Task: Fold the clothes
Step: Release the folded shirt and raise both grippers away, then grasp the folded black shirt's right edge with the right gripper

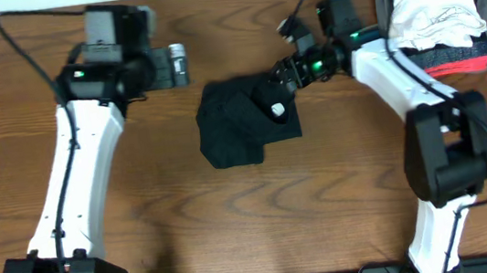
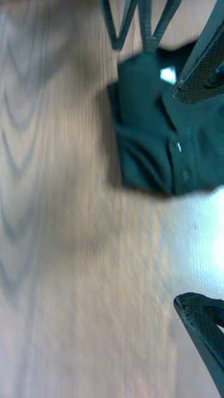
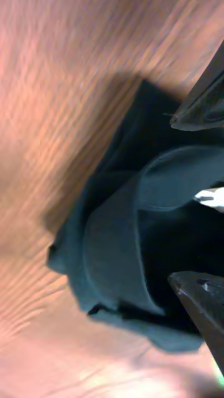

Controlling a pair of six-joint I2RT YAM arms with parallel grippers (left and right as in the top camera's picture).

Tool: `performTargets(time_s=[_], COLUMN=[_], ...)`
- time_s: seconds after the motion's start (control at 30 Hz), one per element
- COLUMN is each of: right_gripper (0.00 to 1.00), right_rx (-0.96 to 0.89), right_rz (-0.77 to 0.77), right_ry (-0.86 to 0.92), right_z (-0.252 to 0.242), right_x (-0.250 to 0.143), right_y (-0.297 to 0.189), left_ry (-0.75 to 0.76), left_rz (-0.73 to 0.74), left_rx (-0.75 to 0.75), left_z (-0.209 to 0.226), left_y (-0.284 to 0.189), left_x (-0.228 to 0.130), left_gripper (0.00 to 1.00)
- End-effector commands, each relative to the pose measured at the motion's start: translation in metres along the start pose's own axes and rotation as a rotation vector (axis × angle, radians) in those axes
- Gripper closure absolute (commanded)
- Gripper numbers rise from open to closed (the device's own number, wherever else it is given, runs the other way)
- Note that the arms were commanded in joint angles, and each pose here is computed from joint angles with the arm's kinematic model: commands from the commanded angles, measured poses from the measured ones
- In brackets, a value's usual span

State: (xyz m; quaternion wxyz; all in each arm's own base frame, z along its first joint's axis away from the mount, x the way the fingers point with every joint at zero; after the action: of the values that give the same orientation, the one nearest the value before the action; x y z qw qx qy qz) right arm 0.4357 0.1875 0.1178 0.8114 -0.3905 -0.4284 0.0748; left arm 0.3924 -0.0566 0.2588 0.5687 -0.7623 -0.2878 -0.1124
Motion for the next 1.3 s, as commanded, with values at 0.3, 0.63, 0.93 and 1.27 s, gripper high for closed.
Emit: performTargets(time_s=[0.3, 0.63, 0.93, 1.27], right_gripper=[0.99, 0.99, 0.27, 0.37], right_rx=[0.016, -0.142, -0.222, 0.034], right_rz=[-0.05, -0.107, -0.053, 0.053], right_ry=[-0.086, -0.101, 0.026, 0.364], right_z=[-0.009, -0.041, -0.068, -0.023], right_x=[0.014, 0.047, 0.027, 0.013], right_y=[0.015, -0.016, -0.005, -0.047], left_ry=[-0.047, -0.047, -0.048, -0.053], left_rz=[0.009, 0.009, 0.013, 0.044], left_rx=[0.076, 0.076, 0.077, 0.089], left_z=[0.034, 0.034, 0.035, 0.037], left_y=[-0.006, -0.006, -0.006, -0.007], left_x=[0.007, 0.007, 0.006, 0.0], left_gripper=[0.02, 0.02, 0.02, 0.02])
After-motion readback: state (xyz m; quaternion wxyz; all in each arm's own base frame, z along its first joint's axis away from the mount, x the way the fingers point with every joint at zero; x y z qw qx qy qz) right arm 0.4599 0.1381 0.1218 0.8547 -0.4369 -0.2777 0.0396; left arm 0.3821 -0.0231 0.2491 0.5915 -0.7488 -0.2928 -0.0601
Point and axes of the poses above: each gripper's point midway between its finger pads, its own y axis out along the fingers, its own z axis along the line the jaws close on, x = y × z, the point moved 5 cm from there along -y, back along the fingers, and after that the axes turned 15 degrees about -y, right-handed, at the moved point
